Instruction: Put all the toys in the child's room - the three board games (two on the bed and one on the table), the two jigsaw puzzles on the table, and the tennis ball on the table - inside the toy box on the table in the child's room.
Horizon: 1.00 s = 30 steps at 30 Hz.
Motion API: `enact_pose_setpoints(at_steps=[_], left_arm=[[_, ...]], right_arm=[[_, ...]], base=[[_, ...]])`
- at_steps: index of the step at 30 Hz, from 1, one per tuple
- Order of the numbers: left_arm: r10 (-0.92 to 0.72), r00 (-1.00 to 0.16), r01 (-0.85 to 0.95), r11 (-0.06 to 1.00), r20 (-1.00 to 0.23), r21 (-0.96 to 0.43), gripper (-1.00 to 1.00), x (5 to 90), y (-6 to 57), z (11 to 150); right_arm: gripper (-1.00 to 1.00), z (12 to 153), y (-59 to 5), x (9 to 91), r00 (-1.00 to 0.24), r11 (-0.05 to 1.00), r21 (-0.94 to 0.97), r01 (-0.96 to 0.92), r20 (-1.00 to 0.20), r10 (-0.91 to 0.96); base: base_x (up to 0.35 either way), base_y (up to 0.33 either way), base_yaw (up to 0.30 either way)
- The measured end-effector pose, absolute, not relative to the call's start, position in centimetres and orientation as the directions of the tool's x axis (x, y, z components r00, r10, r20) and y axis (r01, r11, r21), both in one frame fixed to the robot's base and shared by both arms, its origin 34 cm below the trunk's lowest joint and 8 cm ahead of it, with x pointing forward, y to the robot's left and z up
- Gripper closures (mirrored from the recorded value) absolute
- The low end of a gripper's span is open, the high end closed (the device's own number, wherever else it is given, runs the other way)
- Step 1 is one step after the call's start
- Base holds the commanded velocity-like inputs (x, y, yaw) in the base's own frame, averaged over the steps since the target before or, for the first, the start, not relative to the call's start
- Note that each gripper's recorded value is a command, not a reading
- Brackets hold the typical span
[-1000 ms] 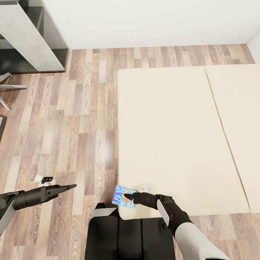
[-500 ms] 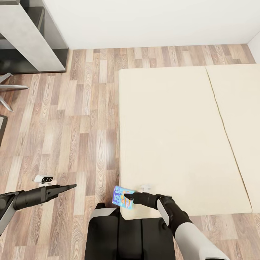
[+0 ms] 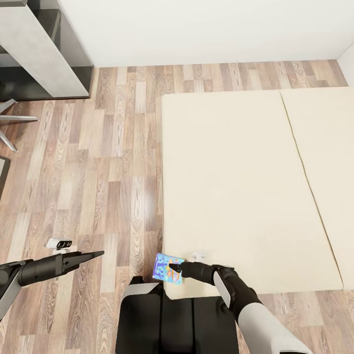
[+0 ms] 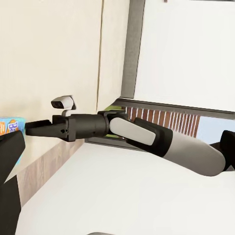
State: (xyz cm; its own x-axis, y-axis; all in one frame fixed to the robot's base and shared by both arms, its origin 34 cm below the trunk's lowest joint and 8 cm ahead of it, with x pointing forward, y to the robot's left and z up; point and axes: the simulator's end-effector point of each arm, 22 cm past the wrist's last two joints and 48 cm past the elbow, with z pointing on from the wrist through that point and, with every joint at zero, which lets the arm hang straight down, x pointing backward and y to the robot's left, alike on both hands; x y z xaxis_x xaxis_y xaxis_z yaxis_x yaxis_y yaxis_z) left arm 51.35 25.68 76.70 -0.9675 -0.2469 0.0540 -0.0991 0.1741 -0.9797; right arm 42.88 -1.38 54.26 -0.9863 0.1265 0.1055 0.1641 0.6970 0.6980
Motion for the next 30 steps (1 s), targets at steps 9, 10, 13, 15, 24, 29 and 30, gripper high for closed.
enact_pose_setpoints(at_steps=[9,10,13,15,24,29,30], left_arm=[[-0.247,-0.968,-0.099,0.174,0.054,-0.980,-1.00,51.4,25.7,76.7],[-0.247,-0.968,-0.099,0.174,0.054,-0.980,-1.00,51.4,25.7,76.7],[-0.247,-0.968,-0.098,0.174,0.053,-0.980,-1.00,51.4,25.7,76.8],[-0.247,-0.968,-0.095,0.174,0.050,-0.980,-1.00,51.4,25.7,76.9],[-0.248,-0.968,-0.082,0.173,0.037,-0.981,-1.00,51.8,25.7,77.4],[-0.247,-0.969,-0.074,0.174,0.029,-0.982,-1.00,51.9,25.7,77.8],[-0.247,-0.969,-0.073,0.174,0.028,-0.982,-1.00,52.0,25.7,77.8]], right_arm=[[-1.00,54.3,-1.4,42.9,-0.986,0.697,0.698,0.164,0.104,0.128],[-1.00,54.3,-1.4,42.9,-0.986,0.697,0.698,0.164,0.104,0.128],[-1.00,54.3,-1.4,43.1,-0.987,0.697,0.698,0.162,0.101,0.128],[-1.00,54.4,-1.4,43.3,-0.987,0.697,0.699,0.159,0.097,0.128],[-1.00,54.9,-1.4,44.1,-0.989,0.698,0.701,0.147,0.079,0.128],[-1.00,55.2,-1.4,44.4,-0.989,0.698,0.703,0.141,0.071,0.128],[-1.00,55.2,-1.4,44.5,-0.989,0.698,0.703,0.140,0.069,0.128]], base=[[0.000,0.000,0.000],[0.000,0.000,0.000],[0.000,0.000,0.000],[0.000,0.000,0.000],[0.000,0.000,0.000],[0.000,0.000,0.000],[0.000,0.000,0.000]])
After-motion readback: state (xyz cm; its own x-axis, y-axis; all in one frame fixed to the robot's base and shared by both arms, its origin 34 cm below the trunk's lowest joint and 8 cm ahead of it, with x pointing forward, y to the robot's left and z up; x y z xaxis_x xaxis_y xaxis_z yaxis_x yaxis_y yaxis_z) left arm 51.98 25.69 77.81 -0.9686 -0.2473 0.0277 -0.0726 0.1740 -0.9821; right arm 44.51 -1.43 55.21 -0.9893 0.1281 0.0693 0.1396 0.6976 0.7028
